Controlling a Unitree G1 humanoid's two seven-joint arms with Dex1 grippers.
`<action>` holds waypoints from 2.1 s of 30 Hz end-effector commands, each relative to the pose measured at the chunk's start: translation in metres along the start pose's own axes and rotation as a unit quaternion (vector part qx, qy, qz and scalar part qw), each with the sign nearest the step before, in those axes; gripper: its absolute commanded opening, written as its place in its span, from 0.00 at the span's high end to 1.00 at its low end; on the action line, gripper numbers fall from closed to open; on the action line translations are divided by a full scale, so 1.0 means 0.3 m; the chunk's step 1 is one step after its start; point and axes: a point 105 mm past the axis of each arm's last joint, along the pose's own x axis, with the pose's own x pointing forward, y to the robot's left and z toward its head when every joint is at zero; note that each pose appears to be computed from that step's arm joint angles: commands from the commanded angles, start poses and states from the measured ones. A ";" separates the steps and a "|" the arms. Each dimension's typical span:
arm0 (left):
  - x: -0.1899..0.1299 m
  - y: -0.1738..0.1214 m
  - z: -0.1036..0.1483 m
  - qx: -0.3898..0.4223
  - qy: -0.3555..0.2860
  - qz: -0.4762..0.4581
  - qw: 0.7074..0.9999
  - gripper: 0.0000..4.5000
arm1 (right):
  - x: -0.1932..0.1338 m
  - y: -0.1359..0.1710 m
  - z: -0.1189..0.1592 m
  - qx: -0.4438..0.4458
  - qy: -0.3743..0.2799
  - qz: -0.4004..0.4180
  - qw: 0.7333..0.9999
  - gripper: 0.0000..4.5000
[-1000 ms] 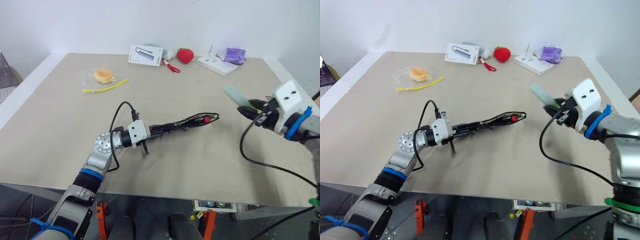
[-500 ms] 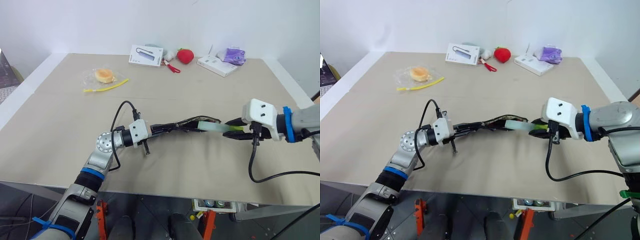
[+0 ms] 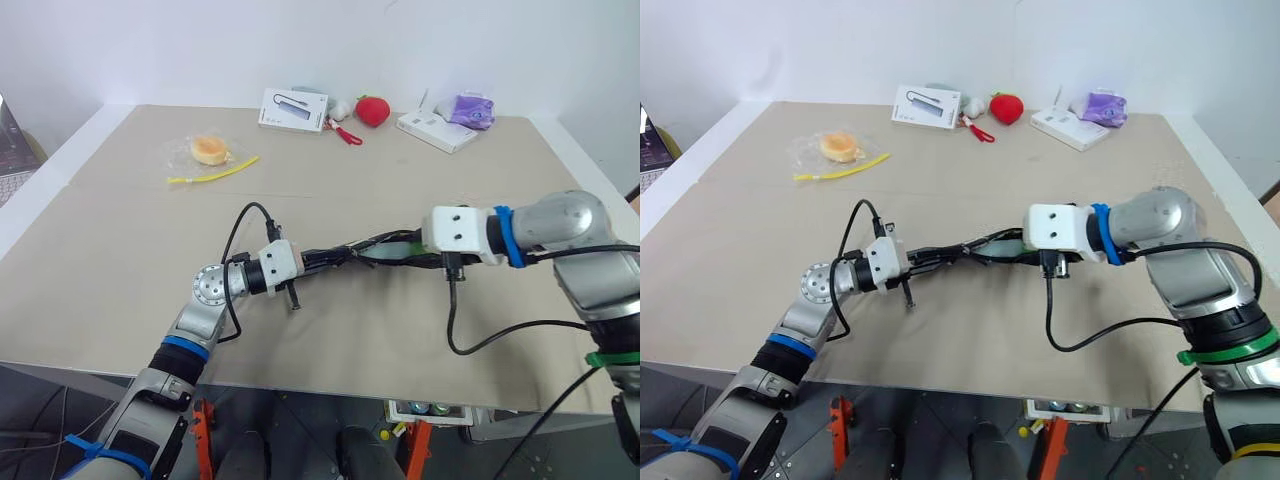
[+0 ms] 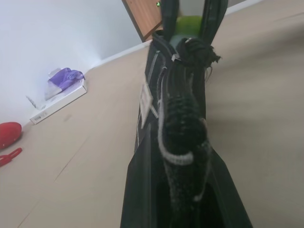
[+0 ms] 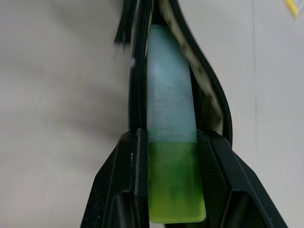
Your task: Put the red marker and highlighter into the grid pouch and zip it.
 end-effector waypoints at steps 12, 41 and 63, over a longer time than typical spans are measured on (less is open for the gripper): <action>0.007 0.014 0.039 0.016 -0.019 0.006 1.000 1.00 | -0.070 -0.079 0.149 0.033 -0.107 -0.048 0.993 0.03; 0.003 0.024 0.043 0.008 -0.016 0.013 1.000 1.00 | 0.017 0.017 0.140 0.070 -0.096 -0.027 0.993 0.53; 0.002 0.022 0.042 0.009 -0.017 0.009 1.000 1.00 | -0.191 -0.058 -0.143 0.154 0.012 -0.115 0.981 0.99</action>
